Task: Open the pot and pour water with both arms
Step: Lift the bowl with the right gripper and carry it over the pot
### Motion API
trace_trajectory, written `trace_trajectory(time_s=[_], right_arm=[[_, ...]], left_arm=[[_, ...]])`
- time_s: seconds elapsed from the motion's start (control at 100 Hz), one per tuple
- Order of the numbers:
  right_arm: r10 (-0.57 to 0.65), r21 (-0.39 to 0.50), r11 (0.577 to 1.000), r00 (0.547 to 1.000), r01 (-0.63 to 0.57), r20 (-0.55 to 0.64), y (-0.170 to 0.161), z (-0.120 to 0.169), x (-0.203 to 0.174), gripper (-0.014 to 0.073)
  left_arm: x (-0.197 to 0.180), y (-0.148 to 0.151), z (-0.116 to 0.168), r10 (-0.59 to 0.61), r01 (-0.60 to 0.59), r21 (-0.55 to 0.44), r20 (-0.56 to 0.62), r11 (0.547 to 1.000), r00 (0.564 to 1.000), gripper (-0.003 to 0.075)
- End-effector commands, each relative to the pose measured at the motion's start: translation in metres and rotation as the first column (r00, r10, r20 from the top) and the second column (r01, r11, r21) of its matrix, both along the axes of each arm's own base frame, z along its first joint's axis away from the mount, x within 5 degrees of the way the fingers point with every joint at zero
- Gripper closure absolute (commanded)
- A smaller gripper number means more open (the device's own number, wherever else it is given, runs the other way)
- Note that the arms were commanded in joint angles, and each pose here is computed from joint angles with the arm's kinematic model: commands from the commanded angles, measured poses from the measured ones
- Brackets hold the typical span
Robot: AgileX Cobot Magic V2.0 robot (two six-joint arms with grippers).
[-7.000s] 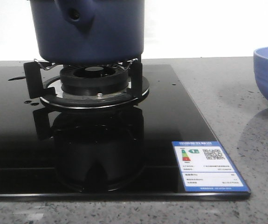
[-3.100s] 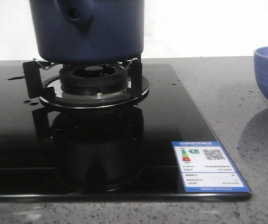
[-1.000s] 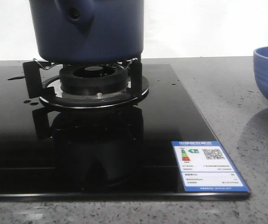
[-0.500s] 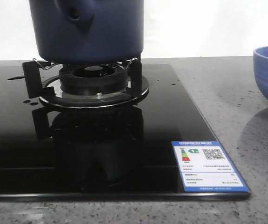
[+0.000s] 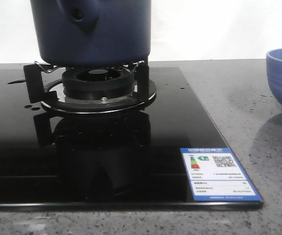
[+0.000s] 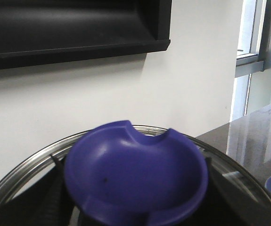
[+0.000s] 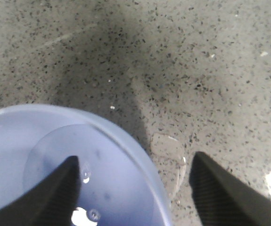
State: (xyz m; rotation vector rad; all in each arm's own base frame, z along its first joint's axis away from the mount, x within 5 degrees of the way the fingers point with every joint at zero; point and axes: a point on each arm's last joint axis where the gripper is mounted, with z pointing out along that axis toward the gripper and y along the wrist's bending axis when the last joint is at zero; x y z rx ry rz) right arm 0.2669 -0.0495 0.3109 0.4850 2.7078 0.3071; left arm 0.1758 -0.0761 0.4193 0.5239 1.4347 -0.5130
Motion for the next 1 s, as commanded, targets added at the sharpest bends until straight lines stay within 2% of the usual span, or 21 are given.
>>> trace_trajectory(time_s=[0.0,0.17,0.44,0.61,0.81,0.99], right_arm=[[-0.015,0.003,1.0,0.997,0.015,0.071,-0.001,0.01,0.004,0.0279],[-0.019,0.009,1.0,0.998,0.018,0.058,-0.003,0.004,0.009,0.0427],[0.026,0.022,0.999,0.999,-0.026,0.026,-0.001,-0.008,0.012,0.0466],[0.062,0.042,0.997,0.996,-0.064,0.064,0.003,-0.003,0.012,0.0666],[0.048,0.036,0.998,0.987,-0.054,0.153,0.006,0.016,0.005,0.0663],[0.08,0.009,0.996,0.958,-0.086,0.276,0.014,0.058,0.003,0.0662]], left_arm=[[-0.008,0.0,0.017,-0.011,0.014,-0.081,0.032,0.997,0.999,0.0514],[-0.008,0.0,0.017,-0.011,0.014,-0.08,0.033,0.997,0.999,0.0514],[-0.008,0.0,0.017,-0.011,0.014,-0.08,0.033,0.997,0.999,0.0514],[-0.008,0.0,0.017,-0.011,0.014,-0.08,0.033,0.997,0.999,0.0514],[-0.008,0.001,0.017,-0.005,0.007,-0.079,0.034,0.997,0.999,0.0514],[-0.007,0.002,0.017,0.015,-0.012,-0.082,0.033,0.997,0.999,0.0514]])
